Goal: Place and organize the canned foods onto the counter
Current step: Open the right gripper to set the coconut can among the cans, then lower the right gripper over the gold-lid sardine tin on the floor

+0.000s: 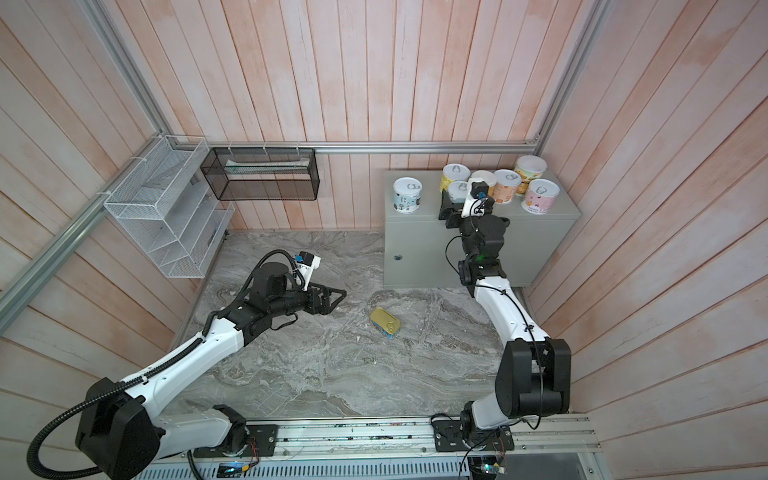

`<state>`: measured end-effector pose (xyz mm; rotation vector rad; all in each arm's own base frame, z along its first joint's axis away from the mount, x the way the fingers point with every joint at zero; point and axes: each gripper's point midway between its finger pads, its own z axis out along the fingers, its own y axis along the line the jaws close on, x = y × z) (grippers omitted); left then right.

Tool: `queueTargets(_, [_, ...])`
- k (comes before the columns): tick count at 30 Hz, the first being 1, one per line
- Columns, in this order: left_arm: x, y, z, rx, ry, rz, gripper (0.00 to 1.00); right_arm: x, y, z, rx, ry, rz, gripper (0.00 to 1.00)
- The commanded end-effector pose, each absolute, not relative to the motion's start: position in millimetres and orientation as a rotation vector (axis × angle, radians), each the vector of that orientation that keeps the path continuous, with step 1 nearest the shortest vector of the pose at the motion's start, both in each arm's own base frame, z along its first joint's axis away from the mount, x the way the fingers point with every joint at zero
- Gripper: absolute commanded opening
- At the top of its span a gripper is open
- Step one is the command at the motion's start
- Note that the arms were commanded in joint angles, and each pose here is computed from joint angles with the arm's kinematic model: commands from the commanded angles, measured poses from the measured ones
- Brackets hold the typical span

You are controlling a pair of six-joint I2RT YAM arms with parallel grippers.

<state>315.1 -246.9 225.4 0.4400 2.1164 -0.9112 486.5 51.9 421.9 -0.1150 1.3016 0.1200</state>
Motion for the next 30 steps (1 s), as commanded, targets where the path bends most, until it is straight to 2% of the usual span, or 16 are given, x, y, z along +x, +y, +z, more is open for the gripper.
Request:
queueTargets(1, [318, -252, 235, 0.452, 2.092, -0.917, 1.0, 484, 54, 432, -0.129, 1.279, 0.148, 0.91])
queueTargets(7, [315, -256, 231, 0.468, 2.104, -0.929, 1.0, 467, 60, 440, -0.163, 1.271, 0.18, 0.94])
queueTargets(12, [322, -250, 219, 0.441, 2.157, -0.837, 1.0, 452, 58, 448, -0.153, 1.28, 0.19, 0.95])
queueTargets(20, [323, -254, 210, 0.465, 2.175, -0.818, 1.0, 412, 58, 458, -0.154, 1.282, 0.224, 0.97])
queueTargets(30, [314, -288, 183, 0.65, 2.221, -0.79, 1.0, 365, 50, 417, -0.051, 1.4, 0.298, 0.97])
